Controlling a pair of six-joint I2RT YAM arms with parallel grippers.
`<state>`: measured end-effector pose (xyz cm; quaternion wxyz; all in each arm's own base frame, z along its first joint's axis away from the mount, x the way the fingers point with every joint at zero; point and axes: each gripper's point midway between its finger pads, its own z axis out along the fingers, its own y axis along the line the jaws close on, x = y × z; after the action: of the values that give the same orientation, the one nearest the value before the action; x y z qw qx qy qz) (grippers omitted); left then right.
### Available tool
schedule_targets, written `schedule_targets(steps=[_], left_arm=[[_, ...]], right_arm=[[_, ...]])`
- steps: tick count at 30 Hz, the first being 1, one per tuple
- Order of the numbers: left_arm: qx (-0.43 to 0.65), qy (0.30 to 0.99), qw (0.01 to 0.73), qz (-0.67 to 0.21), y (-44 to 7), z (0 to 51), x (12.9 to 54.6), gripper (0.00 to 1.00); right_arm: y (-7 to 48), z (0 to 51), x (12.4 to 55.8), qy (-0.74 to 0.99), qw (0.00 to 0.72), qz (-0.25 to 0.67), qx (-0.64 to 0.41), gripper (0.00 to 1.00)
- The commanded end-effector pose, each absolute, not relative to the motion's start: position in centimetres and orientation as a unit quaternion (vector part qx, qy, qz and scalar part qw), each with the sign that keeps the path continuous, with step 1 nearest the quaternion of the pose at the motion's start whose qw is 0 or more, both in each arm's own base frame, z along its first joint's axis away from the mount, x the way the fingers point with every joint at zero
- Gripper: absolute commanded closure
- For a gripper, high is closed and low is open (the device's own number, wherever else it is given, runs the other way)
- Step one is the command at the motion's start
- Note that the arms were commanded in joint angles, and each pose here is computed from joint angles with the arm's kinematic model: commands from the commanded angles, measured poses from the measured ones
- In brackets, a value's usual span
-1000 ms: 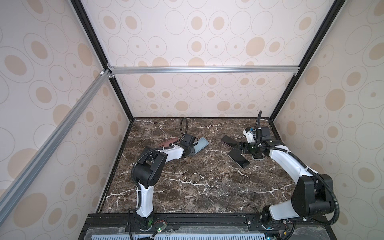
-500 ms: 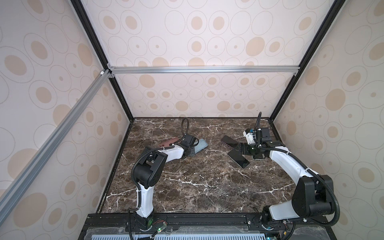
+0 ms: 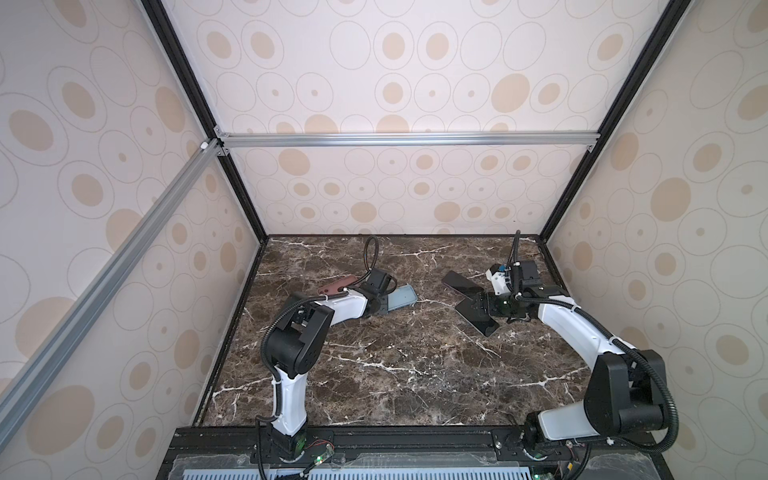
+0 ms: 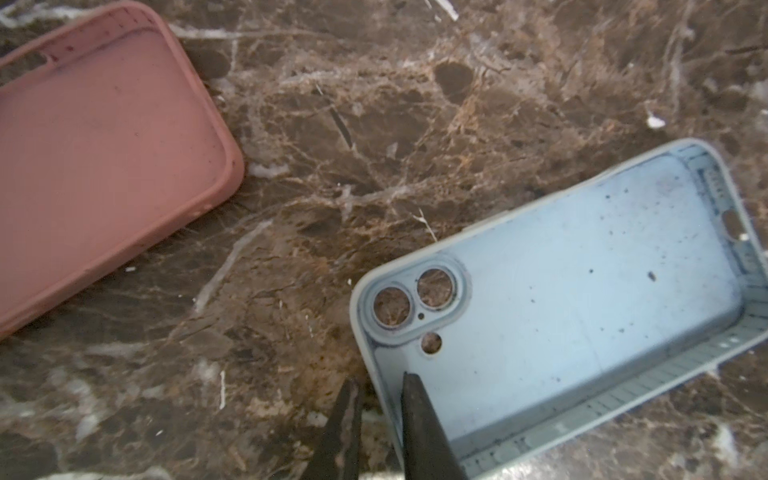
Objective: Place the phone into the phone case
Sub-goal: 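Grasp the empty light-blue case with left gripper while right hovers over black phone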
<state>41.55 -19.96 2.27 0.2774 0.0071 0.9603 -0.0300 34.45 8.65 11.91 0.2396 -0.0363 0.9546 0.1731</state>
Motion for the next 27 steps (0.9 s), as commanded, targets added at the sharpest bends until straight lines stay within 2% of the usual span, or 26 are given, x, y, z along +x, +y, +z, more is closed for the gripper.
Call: schedule_targets(steps=[1,6,10,16,27], left_arm=[[0.029,0.969,0.243,-0.011,-19.2,1.7,40.0,0.81],[0.031,0.971,0.237,-0.011,-19.1,1.4,39.7,0.88],[0.039,0.970,0.241,-0.008,-18.8,1.9,39.2,0.89],[0.053,0.972,0.231,-0.010,-18.2,2.2,37.4,0.96],[0.028,0.971,0.235,-0.028,-16.0,3.7,32.8,0.99]], right_arm=[[8.4,12.0,33.5,0.957,0.236,0.165,-0.037,0.20],[7.6,11.4,33.2,0.962,0.230,0.143,-0.034,0.19],[7.6,10.8,32.9,0.965,0.218,0.141,-0.036,0.12],[7.9,10.1,32.9,0.969,0.196,0.144,-0.039,0.11],[7.6,8.8,32.7,0.977,0.167,0.122,-0.051,0.10]])
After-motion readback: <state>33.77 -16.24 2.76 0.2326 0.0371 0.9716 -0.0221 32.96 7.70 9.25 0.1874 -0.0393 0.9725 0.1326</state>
